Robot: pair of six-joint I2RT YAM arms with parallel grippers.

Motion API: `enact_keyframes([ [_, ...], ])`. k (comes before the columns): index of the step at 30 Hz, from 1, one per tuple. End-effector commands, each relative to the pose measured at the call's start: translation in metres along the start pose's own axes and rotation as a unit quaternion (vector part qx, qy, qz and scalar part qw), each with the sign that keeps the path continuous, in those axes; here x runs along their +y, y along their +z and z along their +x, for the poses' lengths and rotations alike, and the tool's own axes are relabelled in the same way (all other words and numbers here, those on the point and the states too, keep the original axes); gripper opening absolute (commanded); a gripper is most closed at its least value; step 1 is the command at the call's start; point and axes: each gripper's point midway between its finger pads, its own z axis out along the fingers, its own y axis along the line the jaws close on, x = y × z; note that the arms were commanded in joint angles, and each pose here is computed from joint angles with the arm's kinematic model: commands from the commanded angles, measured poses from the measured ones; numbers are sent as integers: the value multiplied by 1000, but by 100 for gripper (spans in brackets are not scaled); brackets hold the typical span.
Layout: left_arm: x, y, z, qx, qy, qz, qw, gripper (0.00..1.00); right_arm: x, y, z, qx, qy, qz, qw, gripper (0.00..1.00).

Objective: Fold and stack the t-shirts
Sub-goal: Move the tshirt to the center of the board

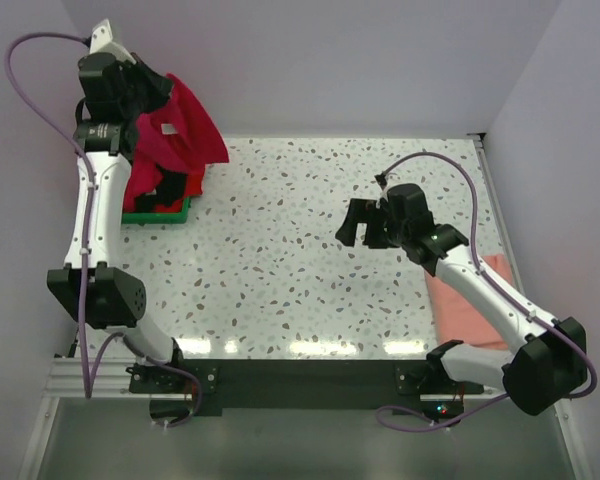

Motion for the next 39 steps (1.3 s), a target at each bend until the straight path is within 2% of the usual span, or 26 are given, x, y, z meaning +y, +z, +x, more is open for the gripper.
enact_keyframes([
  [1, -95, -61, -41, -30, 58, 148, 987, 0, 18, -8, -29, -35, -1, -24, 999, 99],
  [2, -108, -77, -52, -41, 64, 162, 984, 0, 20, -9, -33, -41, -1, -26, 999, 99],
  [3, -131, -87, -46, -37, 70, 189, 979, 0, 21, -11, -35, -45, -1, -27, 999, 99],
  [5, -149, -107, -44, -38, 77, 213, 973, 0, 21, -14, -39, -53, 0, -25, 998, 99],
  [10, -183, -127, 5, 9, 62, 270, 961, 0, 24, -19, -46, -71, 5, -28, 997, 99],
  [14, -198, -107, 81, 75, 49, 288, 954, 0, 22, -16, -46, -74, 14, -25, 997, 99],
  [16, -218, -104, 121, 112, 51, 297, 947, 0, 20, -13, -44, -73, 19, -23, 997, 99],
  [20, -238, -70, 205, 175, 29, 300, 937, 0, 13, -3, -32, -59, 30, -12, 998, 99],
  [24, -265, -44, 272, 234, 30, 302, 924, 0, 3, 5, -19, -46, 41, 2, 998, 99],
  [25, -277, -39, 269, 231, 29, 308, 923, 0, 3, 6, -16, -44, 43, 0, 998, 99],
  [26, -274, -23, 294, 250, 31, 297, 921, 0, -1, 8, -8, -36, 44, 2, 998, 99],
  [28, -281, -6, 308, 261, 20, 296, 919, 0, 2, 12, -1, -32, 46, -13, 998, 99],
  [32, -299, 6, 314, 264, 10, 312, 913, 0, 1, 30, 29, -5, 35, -11, 999, 99],
  [34, -304, 14, 318, 264, 7, 320, 910, 6, 12, 45, 45, 12, 18, -13, 1000, 98],
  [36, -305, 17, 322, 268, 12, 328, 906, 21, 22, 56, 49, 16, 4, -8, 1000, 98],
  [38, -303, 18, 328, 280, 16, 336, 899, 27, 32, 73, 58, 22, -18, 12, 1000, 98],
  [39, -298, 19, 325, 282, 19, 342, 896, 35, 38, 79, 58, 18, -21, 14, 1000, 97],
])
